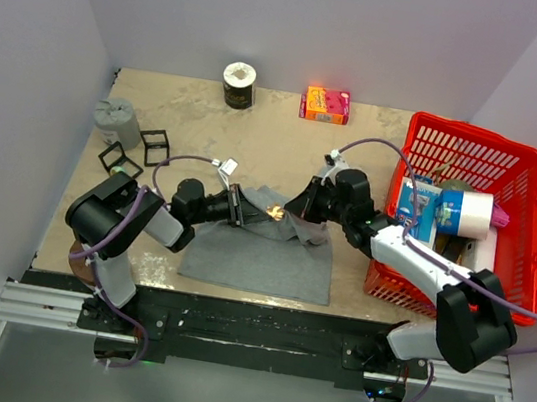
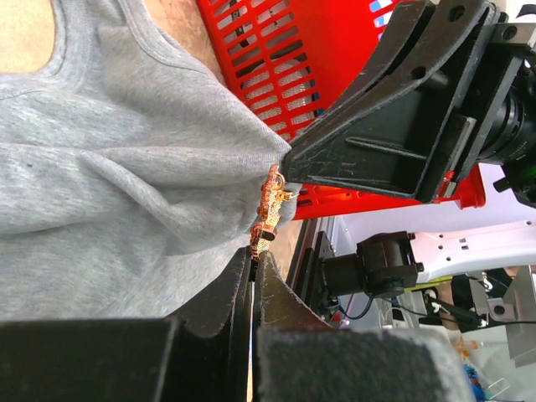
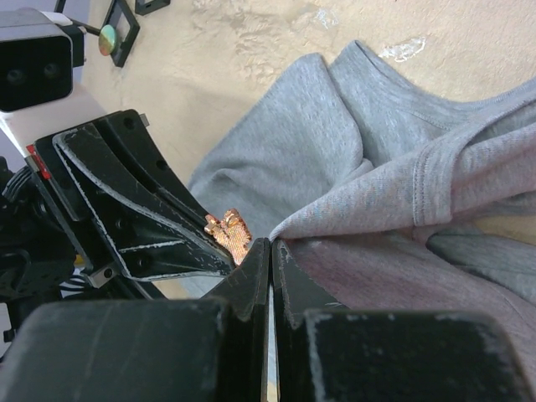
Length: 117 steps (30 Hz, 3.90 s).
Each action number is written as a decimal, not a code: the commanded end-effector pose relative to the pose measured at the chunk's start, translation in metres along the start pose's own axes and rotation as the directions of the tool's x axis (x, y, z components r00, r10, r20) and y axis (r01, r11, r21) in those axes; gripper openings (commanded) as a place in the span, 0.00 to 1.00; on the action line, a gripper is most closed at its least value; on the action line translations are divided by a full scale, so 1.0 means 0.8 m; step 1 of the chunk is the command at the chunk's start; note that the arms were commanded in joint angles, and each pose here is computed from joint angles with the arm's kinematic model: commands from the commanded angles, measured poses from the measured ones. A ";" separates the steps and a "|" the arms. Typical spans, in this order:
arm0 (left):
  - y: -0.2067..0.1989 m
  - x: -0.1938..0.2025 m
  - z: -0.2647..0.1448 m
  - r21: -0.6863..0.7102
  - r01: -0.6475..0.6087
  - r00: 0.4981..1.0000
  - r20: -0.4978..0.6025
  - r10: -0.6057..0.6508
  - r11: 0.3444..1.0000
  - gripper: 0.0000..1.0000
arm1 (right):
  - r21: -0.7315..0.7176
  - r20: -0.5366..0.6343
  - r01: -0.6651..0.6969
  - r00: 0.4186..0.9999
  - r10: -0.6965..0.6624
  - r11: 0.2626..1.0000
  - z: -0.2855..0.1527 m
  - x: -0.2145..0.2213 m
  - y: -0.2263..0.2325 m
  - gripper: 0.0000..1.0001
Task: Pin the brooch onto the clothing
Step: Cross the brooch over the flattened clothing.
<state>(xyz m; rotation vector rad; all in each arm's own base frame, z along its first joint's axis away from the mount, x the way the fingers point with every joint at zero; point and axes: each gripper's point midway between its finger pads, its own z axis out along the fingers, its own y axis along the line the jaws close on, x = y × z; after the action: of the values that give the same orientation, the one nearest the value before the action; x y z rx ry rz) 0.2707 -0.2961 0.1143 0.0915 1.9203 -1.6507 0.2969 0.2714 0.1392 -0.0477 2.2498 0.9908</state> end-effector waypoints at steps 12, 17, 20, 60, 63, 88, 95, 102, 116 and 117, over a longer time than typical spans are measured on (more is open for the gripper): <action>-0.003 -0.020 0.021 0.024 -0.072 0.996 0.045 0.071 0.997 0.00 | -0.093 -0.032 -0.013 0.999 0.010 0.996 0.006 0.011 0.026 0.00; -0.009 -0.019 0.019 0.055 -0.075 0.996 0.053 0.072 0.996 0.00 | -0.073 -0.014 -0.006 1.000 0.005 0.997 0.002 0.006 0.023 0.00; -0.010 -0.018 0.019 0.063 -0.094 0.995 0.052 0.090 0.994 0.00 | -0.051 -0.001 0.008 1.000 -0.008 0.999 0.000 0.000 0.021 0.00; -0.017 -0.015 0.022 0.138 -0.123 0.992 0.036 0.119 0.983 0.00 | 0.116 0.022 0.178 0.983 -0.182 0.977 -0.004 0.032 -0.025 0.18; -0.016 -0.015 0.024 0.131 -0.120 0.993 0.032 0.117 0.984 0.00 | 0.100 0.015 0.199 0.979 -0.201 0.975 -0.001 0.035 -0.019 0.04; -0.021 -0.005 0.026 0.154 -0.119 0.991 -0.041 0.126 0.981 0.00 | 0.275 0.066 0.230 0.964 -0.257 0.934 -0.047 -0.015 -0.021 0.64; -0.020 -0.004 0.026 0.154 -0.119 0.991 -0.044 0.127 0.981 0.00 | 0.388 0.080 0.135 0.980 -0.179 0.912 -0.052 -0.020 -0.076 0.57; -0.020 -0.005 0.027 0.153 -0.118 0.991 -0.047 0.127 0.981 0.00 | 0.417 0.042 0.143 0.984 -0.176 0.898 -0.035 -0.007 -0.096 0.55; -0.020 -0.006 0.029 0.154 -0.117 0.991 -0.048 0.126 0.981 0.00 | 0.270 0.060 0.129 0.987 -0.150 0.954 -0.011 0.012 -0.088 0.56; -0.020 -0.006 0.029 0.154 -0.117 0.991 -0.048 0.126 0.981 0.00 | 0.260 0.077 0.126 0.986 -0.151 0.957 -0.010 0.010 -0.087 0.56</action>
<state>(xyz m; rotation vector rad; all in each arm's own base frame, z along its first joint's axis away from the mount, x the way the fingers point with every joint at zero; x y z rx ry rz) 0.2722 -0.3134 0.0975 0.2023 1.9596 -1.7100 0.2968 0.2058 0.0825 -0.0515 2.3325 0.4966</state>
